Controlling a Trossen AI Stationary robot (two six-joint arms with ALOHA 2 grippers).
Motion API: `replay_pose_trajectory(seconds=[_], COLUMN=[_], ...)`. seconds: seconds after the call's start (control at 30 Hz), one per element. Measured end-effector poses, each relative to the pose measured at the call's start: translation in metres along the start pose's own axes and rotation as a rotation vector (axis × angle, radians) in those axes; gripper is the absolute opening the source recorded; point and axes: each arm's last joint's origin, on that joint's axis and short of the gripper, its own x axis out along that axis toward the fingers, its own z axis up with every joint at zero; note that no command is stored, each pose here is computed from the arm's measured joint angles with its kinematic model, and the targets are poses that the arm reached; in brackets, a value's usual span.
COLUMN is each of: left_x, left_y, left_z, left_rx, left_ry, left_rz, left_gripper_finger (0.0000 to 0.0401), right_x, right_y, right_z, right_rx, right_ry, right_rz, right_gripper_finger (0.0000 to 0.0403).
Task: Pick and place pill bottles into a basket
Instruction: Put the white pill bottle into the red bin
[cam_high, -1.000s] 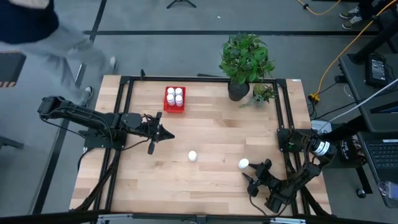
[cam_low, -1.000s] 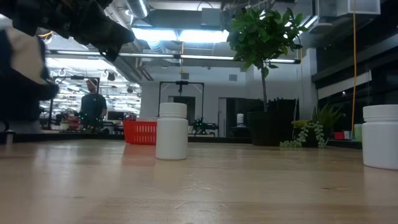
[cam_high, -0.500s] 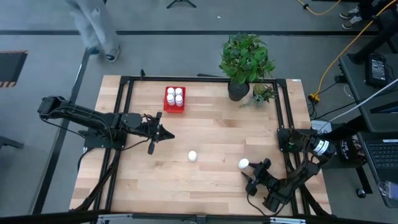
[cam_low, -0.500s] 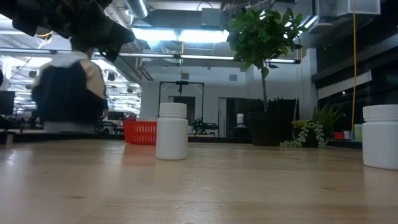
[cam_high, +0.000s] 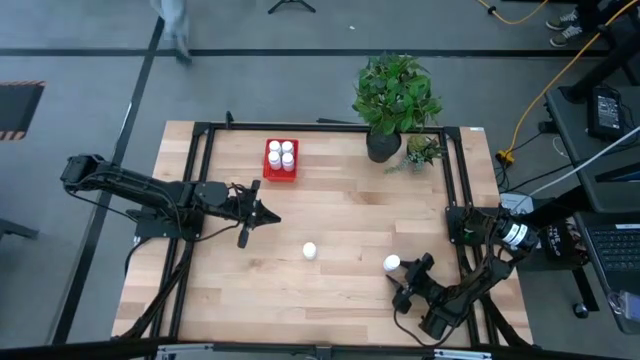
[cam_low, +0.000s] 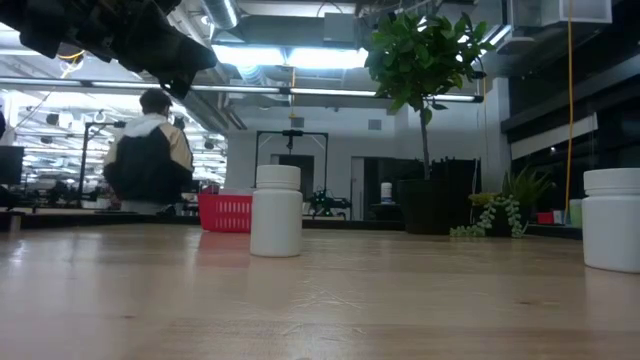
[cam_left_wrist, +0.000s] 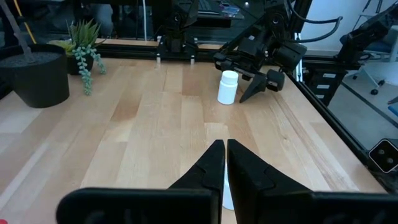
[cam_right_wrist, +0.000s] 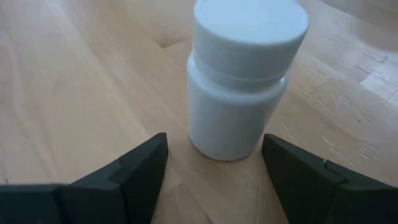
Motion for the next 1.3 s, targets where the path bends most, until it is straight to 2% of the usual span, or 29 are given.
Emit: replay_pose_trajectory(seconds=[1.3], left_x=[0.0000], left_y=[0.0009], left_z=[0.0001], left_rx=[0.000], left_ry=[-0.003], left_rz=[0.029], left_gripper_finger=[0.0017], right_x=[0.0064], right_y=[-0.0027], right_z=[0.0042], right_rx=[-0.072], right_ry=[-0.004], right_rz=[-0.043], right_gripper_finger=[0.0268])
